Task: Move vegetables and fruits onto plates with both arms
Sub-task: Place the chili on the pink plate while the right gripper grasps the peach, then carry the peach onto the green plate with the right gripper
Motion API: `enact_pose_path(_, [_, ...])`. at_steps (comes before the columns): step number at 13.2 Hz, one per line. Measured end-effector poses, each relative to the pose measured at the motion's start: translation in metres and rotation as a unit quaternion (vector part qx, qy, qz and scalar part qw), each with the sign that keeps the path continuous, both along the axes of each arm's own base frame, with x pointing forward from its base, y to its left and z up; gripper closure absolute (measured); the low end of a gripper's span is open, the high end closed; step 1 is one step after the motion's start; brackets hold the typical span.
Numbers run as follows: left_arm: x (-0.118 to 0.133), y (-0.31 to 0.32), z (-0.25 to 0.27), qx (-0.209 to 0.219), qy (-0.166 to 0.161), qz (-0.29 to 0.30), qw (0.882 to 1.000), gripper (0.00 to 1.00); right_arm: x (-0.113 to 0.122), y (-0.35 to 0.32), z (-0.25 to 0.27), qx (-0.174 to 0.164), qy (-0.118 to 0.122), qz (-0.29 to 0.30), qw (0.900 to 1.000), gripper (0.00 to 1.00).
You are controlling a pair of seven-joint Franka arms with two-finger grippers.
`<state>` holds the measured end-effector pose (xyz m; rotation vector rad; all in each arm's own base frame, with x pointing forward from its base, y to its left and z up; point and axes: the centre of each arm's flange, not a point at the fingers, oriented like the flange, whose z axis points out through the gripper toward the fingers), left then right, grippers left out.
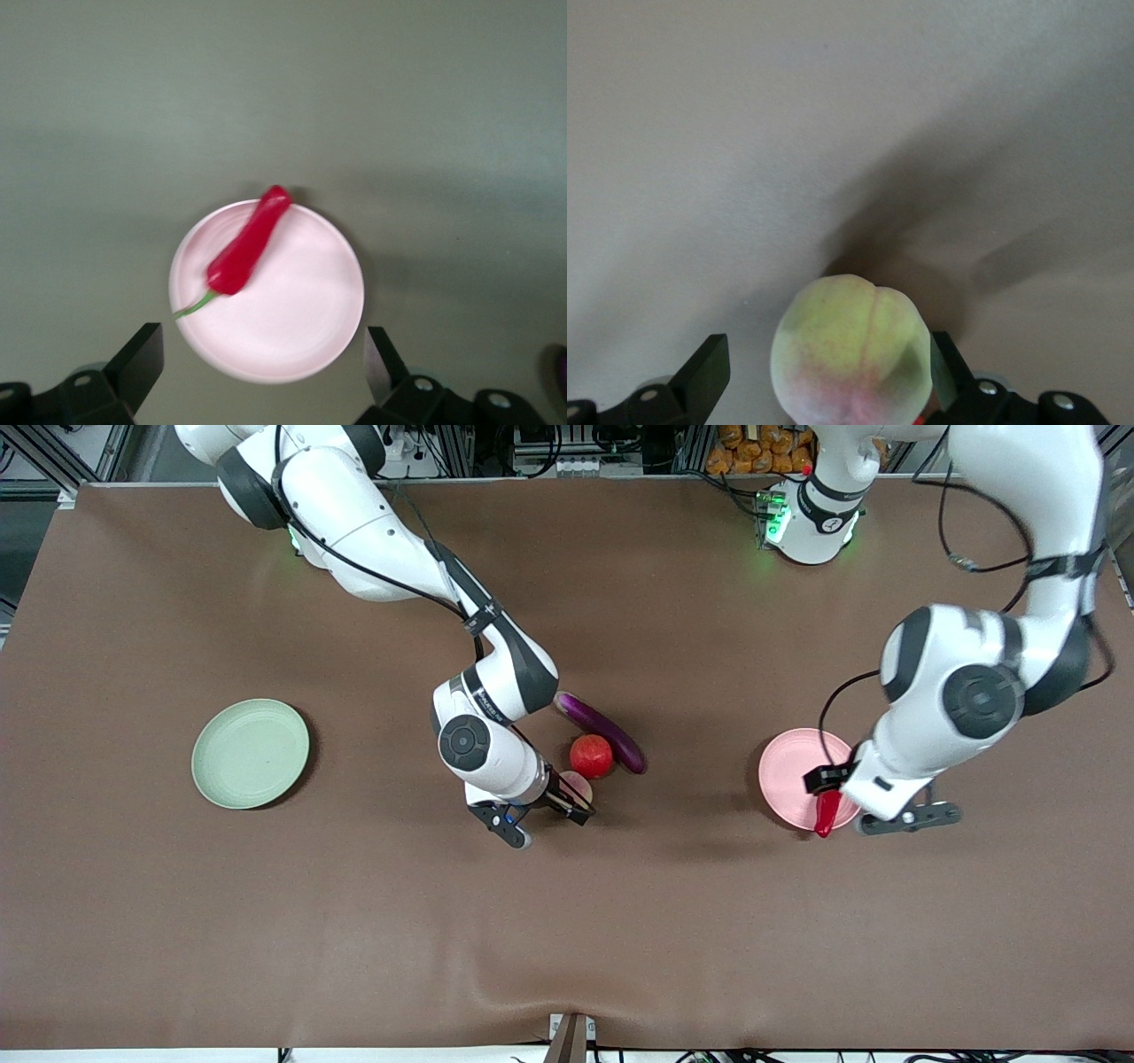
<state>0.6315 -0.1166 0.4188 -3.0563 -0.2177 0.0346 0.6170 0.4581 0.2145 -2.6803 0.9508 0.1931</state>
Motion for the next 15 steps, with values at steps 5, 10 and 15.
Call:
enact_pose_path(5, [-0.031, 0.037, 0.133, 0.007, -0.009, 0.031, 0.999, 0.00, -0.006, 0.004, -0.012, -0.005, 0.011, -0.008, 1.000, 0.09])
enact_pose_path(10, [-0.076, 0.047, 0.212, 0.004, -0.044, 0.037, 0.998, 0.00, 0.017, -0.025, 0.004, -0.018, 0.037, 0.000, 0.999, 0.22])
enact_pose_path(15, [-0.090, 0.037, 0.207, -0.022, -0.022, 0.030, 0.999, 0.00, 0.072, -0.177, 0.117, -0.014, 0.119, 0.081, 0.990, 0.22])
